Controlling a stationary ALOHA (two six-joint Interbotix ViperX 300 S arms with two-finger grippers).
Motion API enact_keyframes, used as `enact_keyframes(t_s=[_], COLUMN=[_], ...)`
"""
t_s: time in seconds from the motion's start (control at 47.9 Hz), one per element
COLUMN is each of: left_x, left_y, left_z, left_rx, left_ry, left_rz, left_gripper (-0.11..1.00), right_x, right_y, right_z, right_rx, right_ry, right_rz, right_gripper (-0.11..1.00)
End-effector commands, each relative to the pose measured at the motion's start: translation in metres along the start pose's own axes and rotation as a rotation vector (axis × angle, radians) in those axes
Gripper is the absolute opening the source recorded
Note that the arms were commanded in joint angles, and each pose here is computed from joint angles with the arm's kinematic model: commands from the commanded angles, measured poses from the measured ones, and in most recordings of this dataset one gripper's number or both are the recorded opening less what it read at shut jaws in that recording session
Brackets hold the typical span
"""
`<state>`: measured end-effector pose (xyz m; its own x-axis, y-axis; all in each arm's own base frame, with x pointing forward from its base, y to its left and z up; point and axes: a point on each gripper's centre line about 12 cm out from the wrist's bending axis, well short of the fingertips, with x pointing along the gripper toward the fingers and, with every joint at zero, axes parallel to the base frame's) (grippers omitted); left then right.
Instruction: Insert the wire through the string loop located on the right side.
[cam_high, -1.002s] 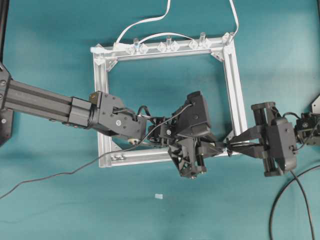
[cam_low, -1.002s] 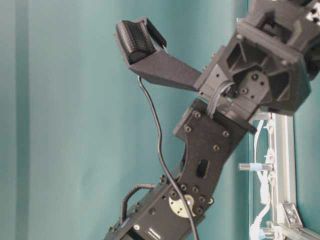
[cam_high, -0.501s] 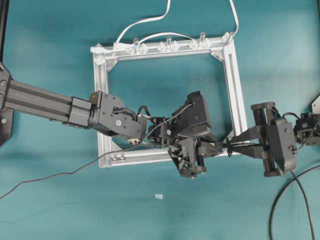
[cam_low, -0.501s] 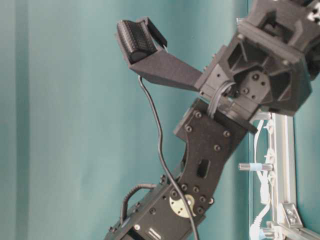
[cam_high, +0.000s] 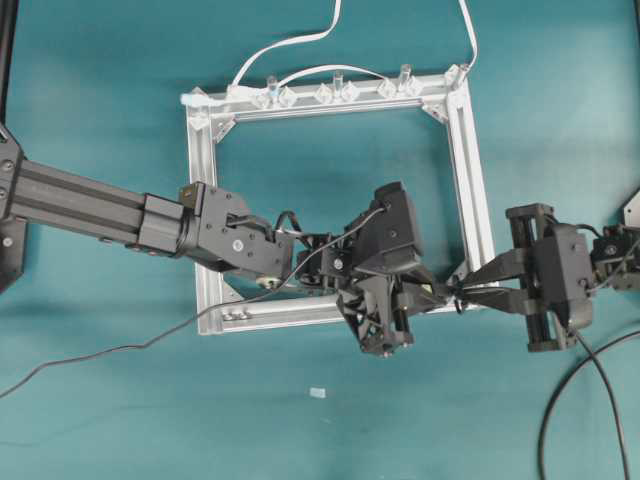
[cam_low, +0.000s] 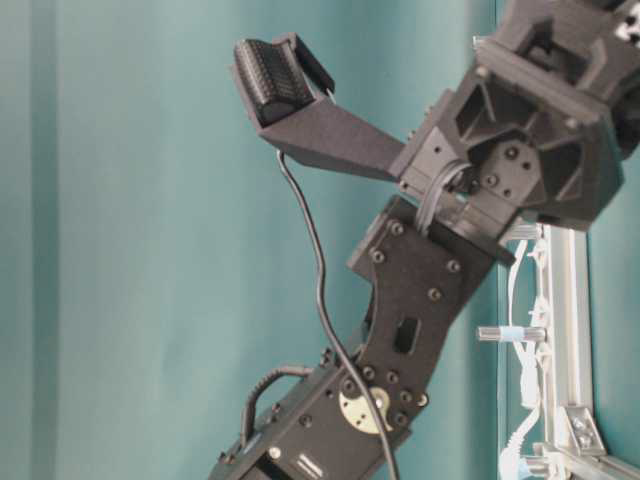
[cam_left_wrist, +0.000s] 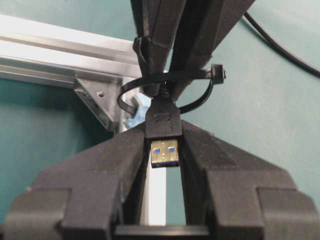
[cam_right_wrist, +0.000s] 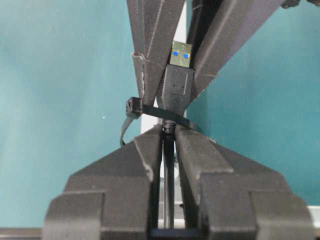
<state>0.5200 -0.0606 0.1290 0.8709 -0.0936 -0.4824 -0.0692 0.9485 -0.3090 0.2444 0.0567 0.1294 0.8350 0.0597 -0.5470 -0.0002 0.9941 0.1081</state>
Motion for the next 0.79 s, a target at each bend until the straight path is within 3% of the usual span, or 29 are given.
enact_keyframes(t_s=[0.0, 0.084, 0.292, 0.48, 0.773], left_x=[-0.016, -0.017, -0.027, -0.045, -0.084], left_y=[-0.013, -0.013, -0.014, -0.014, -0.013], left_z=[0.028, 0.026, 0.025, 0.022, -0.005], left_rx=[0.011, 0.011, 0.013, 0.012, 0.012], left_ry=[-0.067, -0.06, -0.044, -0.014, 0.116], left_rz=[-0.03, -0.029, -0.027, -0.019, 0.008], left_gripper=[0.19, 0.19, 0.19, 0.19, 0.19], right_x=[-0.002, -0.002, -0.003, -0.003, -0.003], right_y=[0.0, -0.001, -0.001, -0.001, -0.002], right_z=[-0.002, -0.002, -0.008, -0.007, -0.008], right_rx=[0.001, -0.003, -0.015, -0.012, -0.012], right_ry=[0.002, 0.0, 0.017, 0.017, 0.017], right_rz=[0.001, 0.0, 0.003, 0.002, 0.002], right_gripper=[0.11, 0.27, 0.85, 0.87, 0.87])
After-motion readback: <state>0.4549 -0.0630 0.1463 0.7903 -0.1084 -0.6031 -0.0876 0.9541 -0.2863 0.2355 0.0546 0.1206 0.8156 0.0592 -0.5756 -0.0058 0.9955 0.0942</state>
